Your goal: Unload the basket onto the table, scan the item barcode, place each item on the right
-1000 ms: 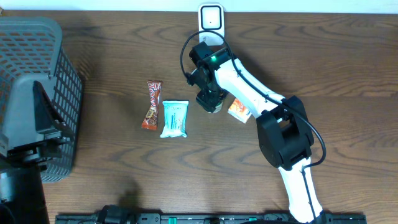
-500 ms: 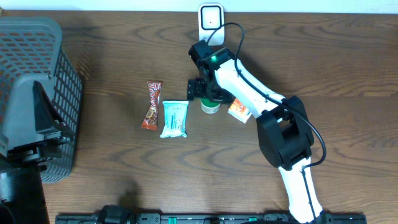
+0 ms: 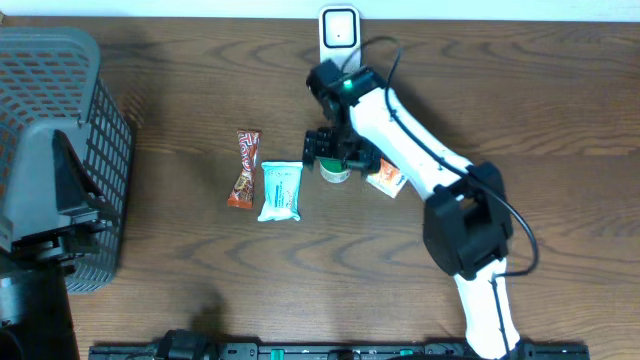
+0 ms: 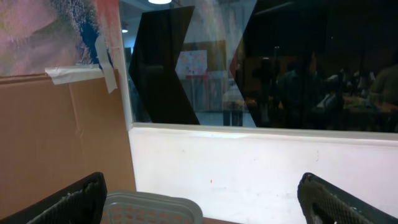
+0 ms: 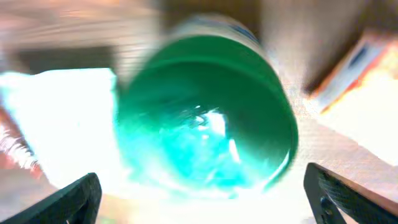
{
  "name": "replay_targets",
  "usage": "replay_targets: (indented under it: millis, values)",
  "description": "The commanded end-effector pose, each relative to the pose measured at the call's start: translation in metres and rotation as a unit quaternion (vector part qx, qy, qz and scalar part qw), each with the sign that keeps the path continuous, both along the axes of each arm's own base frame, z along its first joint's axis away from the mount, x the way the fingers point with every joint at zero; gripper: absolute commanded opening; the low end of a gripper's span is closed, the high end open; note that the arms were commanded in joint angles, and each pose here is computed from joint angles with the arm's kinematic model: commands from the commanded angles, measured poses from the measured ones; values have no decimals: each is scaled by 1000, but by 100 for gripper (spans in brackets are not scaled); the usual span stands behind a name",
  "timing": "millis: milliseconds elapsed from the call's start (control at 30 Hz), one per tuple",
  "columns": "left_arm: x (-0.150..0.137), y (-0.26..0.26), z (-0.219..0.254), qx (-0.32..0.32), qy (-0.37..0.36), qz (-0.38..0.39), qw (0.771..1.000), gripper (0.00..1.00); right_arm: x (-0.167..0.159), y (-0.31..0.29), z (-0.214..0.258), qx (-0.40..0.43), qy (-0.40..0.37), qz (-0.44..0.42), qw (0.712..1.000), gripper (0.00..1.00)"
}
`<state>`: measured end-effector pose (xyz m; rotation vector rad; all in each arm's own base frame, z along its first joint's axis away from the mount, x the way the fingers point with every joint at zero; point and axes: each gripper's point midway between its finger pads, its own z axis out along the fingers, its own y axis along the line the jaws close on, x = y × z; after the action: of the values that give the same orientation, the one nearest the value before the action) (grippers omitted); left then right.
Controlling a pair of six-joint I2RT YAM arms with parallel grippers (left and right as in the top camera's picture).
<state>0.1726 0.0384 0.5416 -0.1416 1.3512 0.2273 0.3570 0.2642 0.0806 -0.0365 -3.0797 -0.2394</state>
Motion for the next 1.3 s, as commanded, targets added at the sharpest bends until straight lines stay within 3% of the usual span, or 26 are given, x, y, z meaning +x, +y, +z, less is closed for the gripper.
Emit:
replay_targets:
  millis: [0, 133, 567, 1000, 1267]
  values:
    - [0, 2, -2, 2, 2, 6, 1000, 98, 17, -4, 31, -8, -90, 170, 981, 99]
    - [0, 2, -1, 2, 0, 6, 1000, 98, 22, -12, 30, -35, -107, 234, 966, 99]
    - [0, 2, 0, 2, -1, 6, 1000, 98, 37, -8, -5, -46, -102, 237, 965, 99]
    - [0, 2, 0, 2, -2, 6, 1000, 98, 31, -3, -59, -61, -59, 271, 959, 99]
    - [-4, 2, 4, 0, -11, 6, 1000, 98, 32, -2, -69, -62, -57, 271, 959, 89]
